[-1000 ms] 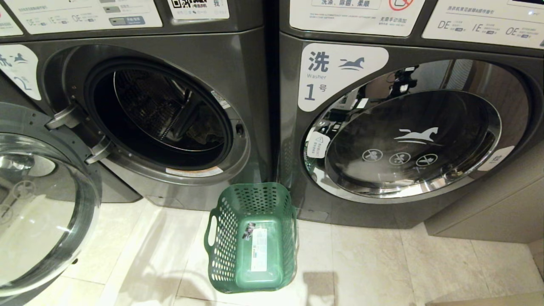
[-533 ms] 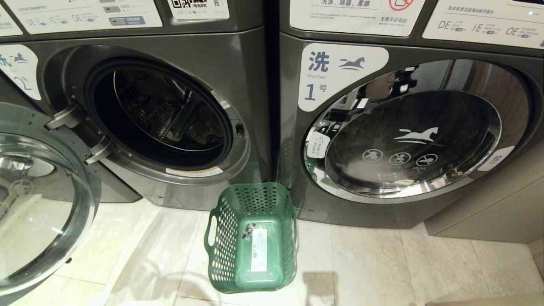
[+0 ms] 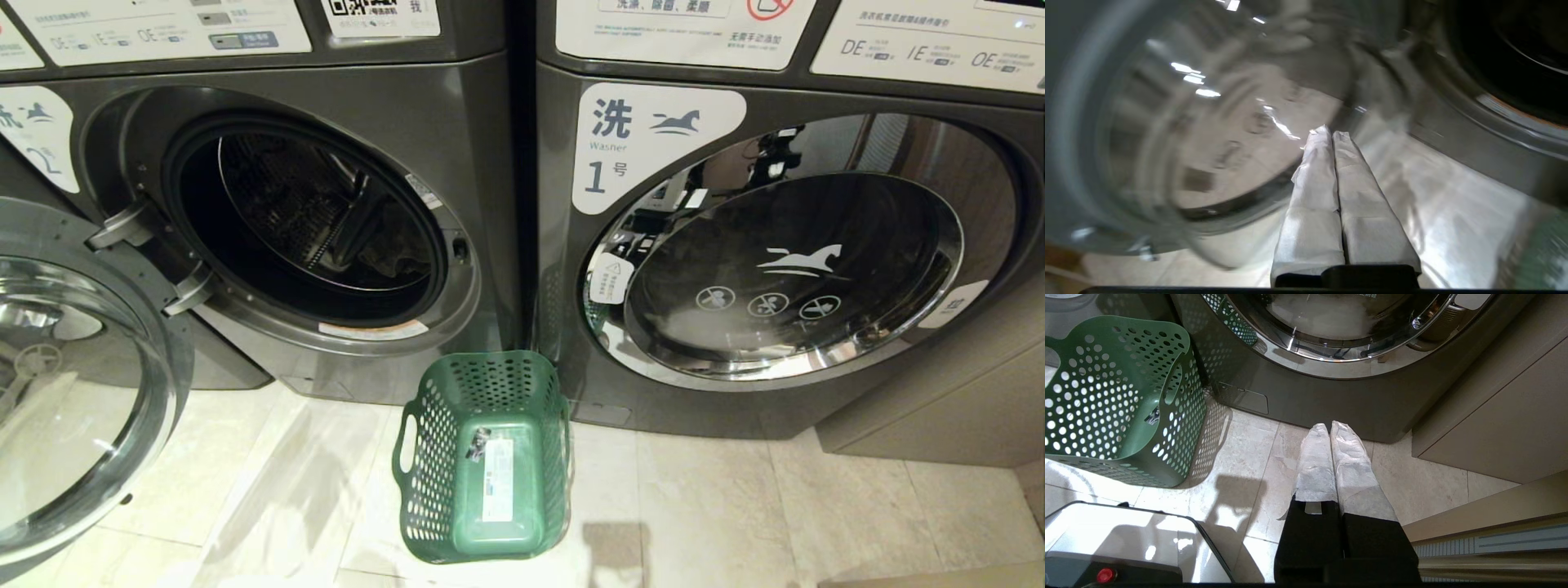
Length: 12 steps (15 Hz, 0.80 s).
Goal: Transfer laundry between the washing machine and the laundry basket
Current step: Pick a cloth and place it into the basket
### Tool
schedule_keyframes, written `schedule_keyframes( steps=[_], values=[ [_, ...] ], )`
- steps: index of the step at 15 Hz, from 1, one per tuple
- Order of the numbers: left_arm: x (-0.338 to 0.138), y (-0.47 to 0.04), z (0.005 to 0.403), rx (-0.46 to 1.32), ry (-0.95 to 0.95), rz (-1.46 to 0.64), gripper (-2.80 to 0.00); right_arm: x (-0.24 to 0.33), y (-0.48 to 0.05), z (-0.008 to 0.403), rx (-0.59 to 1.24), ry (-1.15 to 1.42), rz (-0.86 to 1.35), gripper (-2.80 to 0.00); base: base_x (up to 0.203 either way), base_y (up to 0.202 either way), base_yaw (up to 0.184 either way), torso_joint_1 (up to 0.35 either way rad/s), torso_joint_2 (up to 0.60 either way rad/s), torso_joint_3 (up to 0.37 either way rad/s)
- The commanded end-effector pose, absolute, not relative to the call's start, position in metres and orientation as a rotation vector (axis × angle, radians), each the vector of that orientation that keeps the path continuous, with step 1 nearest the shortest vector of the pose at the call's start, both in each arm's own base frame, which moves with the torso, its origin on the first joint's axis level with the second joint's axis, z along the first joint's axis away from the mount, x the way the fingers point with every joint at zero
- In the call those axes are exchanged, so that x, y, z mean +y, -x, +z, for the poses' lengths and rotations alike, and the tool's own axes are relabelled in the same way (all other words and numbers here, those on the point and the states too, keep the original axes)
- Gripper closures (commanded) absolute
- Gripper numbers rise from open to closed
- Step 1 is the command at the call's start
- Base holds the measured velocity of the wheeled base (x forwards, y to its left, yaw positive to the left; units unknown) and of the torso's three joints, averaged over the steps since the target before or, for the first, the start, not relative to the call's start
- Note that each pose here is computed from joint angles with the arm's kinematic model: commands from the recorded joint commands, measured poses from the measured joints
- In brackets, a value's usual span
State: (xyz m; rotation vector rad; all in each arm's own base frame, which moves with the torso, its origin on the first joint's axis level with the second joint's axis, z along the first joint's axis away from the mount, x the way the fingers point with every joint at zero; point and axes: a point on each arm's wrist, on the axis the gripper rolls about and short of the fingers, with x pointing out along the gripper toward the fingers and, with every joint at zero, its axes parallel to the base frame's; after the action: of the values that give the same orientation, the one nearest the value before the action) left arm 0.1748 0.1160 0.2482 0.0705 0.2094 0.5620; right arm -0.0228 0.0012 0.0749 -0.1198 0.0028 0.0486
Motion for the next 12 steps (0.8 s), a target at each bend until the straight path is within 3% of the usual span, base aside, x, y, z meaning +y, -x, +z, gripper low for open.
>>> schedule_keyframes(
  steps=[1, 4, 12],
  values=[
    [0.074, -0.187, 0.226, 0.251, -0.066, 0.351, 0.0, 0.001, 0.023, 0.075, 0.005, 0.121, 0.049, 0.0, 0.0, 0.0, 0.0, 0.0, 0.0, 0.0],
    [0.044, -0.207, 0.192, 0.306, -0.023, 0.182, 0.0, 0.001, 0.023, 0.075, 0.003, 0.121, 0.049, 0.0, 0.0, 0.0, 0.0, 0.0, 0.0, 0.0],
    [0.026, -0.194, 0.176, 0.281, 0.007, -0.085, 0.0, 0.001, 0.023, 0.075, 0.003, 0.1, 0.044, 0.0, 0.0, 0.0, 0.0, 0.0, 0.0, 0.0]
  ],
)
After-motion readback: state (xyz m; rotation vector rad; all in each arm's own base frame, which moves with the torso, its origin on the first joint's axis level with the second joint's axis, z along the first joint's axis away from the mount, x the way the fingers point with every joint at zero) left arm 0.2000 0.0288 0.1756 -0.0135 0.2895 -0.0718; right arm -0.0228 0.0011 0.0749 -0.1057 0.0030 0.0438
